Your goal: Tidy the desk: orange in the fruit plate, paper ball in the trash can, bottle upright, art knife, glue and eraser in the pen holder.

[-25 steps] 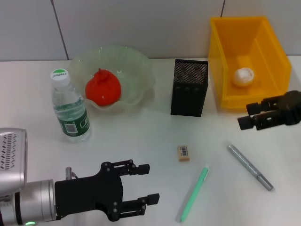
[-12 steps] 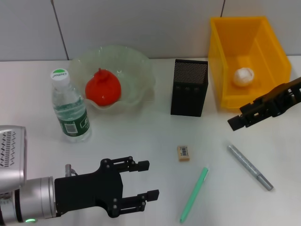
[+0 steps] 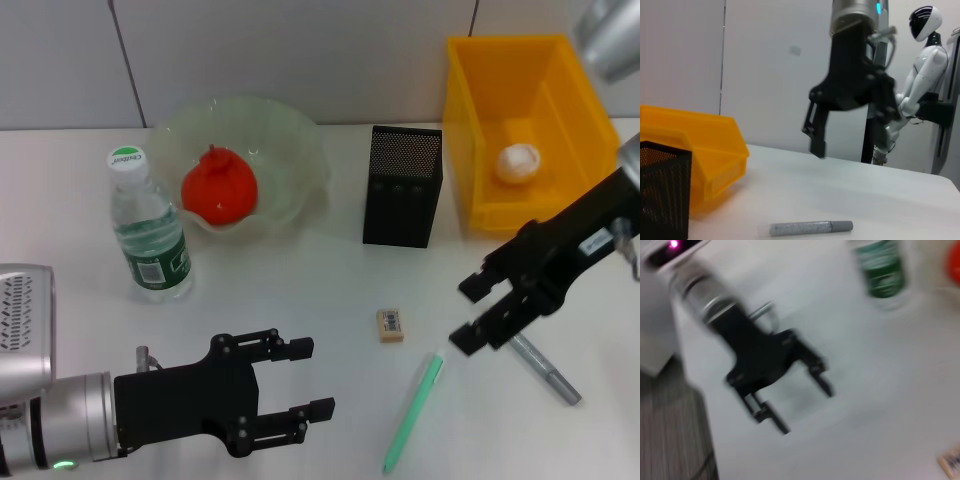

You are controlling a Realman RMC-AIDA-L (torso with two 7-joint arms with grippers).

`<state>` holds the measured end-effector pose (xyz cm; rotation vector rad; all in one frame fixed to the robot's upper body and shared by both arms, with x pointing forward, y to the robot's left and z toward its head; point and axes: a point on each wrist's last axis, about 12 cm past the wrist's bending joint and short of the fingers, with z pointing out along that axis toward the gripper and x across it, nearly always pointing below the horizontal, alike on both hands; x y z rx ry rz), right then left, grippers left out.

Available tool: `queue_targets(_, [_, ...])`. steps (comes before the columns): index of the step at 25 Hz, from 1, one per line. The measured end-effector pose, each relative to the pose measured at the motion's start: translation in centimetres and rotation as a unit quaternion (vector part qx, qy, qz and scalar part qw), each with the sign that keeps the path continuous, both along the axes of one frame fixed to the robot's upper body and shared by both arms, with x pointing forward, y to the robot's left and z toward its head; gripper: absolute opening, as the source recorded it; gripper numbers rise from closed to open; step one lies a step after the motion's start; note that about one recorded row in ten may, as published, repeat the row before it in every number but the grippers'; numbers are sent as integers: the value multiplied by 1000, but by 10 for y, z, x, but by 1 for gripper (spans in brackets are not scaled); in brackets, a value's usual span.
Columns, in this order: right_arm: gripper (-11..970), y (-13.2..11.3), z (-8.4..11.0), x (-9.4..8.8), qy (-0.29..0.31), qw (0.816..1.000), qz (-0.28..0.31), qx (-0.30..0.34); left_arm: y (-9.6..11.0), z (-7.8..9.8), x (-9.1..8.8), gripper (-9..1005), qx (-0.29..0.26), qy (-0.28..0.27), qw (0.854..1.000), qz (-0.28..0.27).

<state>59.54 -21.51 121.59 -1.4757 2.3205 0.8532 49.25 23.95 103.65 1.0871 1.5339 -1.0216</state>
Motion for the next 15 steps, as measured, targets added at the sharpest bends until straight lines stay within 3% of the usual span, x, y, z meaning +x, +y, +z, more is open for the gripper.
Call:
queue_targets(3, [825, 17, -1, -1, -35, 996, 83, -3, 2, -1, -1, 671, 5, 3, 1000, 0])
queue_targets(7, [826, 28, 0, -3, -56, 988, 146, -12, 5, -2, -2, 670, 12, 2, 1000, 4])
queue_targets(8, [826, 35, 1, -6, -67, 980, 187, -18, 6, -2, -2, 670, 13, 3, 1000, 5])
queue_targets(15, [826, 57, 4, -11, -93, 949, 299, -43, 8, -1, -1, 670, 14, 10, 1000, 8])
